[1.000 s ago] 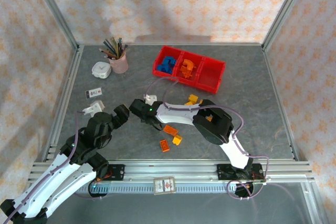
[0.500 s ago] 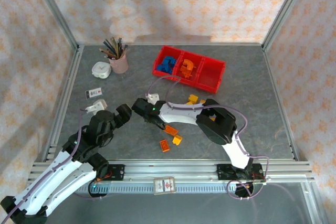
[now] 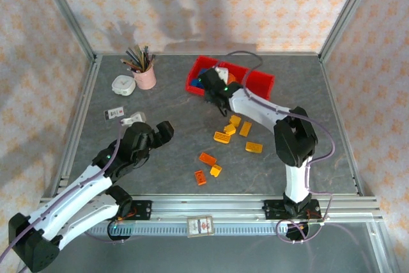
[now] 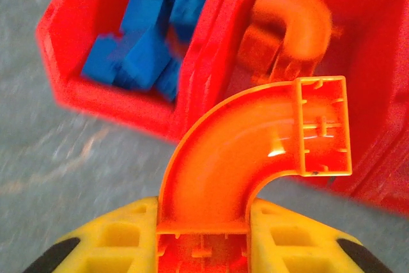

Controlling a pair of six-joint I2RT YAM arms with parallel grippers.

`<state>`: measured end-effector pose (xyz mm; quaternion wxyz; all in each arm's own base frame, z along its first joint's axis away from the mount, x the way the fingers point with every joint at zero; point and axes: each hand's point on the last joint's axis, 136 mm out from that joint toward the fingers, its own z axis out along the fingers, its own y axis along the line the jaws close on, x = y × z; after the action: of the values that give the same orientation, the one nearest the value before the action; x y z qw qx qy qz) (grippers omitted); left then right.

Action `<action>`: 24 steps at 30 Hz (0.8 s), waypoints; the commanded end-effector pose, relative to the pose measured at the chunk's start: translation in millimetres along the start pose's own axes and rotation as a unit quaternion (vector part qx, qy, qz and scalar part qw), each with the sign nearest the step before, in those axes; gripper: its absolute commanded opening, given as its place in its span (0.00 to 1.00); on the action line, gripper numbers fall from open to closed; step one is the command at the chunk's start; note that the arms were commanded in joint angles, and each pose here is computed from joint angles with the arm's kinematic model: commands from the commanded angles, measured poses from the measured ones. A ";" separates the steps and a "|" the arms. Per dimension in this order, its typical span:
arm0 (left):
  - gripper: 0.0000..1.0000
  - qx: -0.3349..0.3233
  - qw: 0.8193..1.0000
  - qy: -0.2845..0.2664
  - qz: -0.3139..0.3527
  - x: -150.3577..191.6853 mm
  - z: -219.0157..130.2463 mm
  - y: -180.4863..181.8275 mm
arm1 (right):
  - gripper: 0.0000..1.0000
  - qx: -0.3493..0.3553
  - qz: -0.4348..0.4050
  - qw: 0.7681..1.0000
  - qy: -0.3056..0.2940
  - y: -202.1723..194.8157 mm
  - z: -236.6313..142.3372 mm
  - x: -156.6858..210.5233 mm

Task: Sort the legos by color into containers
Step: Place the lego in the container.

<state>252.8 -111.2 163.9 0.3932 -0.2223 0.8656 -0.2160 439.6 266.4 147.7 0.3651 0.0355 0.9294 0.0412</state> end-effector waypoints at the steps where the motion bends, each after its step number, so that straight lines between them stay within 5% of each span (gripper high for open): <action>1: 0.99 0.042 0.999 -0.005 0.008 -11.4 5.2 -28.4 | 0.29 0.017 -0.026 0.999 -0.009 -6.0 26.4 -24.1; 8: 0.99 0.055 0.998 0.012 0.018 -11.1 21.5 -48.4 | 0.31 0.044 0.003 0.999 -0.005 -33.6 72.3 -62.1; 12: 0.99 0.058 0.998 0.013 0.021 -12.0 25.2 -52.7 | 0.45 0.054 0.005 0.999 -0.004 -38.2 79.6 -69.3; 24: 0.99 0.064 0.998 0.015 0.019 -11.5 19.9 -52.4 | 0.58 -0.022 -0.007 1.000 -0.012 -9.3 20.4 -57.7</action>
<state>283.7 -151.5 168.7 0.3787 -0.1818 0.8719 -0.2516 514.1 237.3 125.6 0.3465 0.0383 0.9370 0.0229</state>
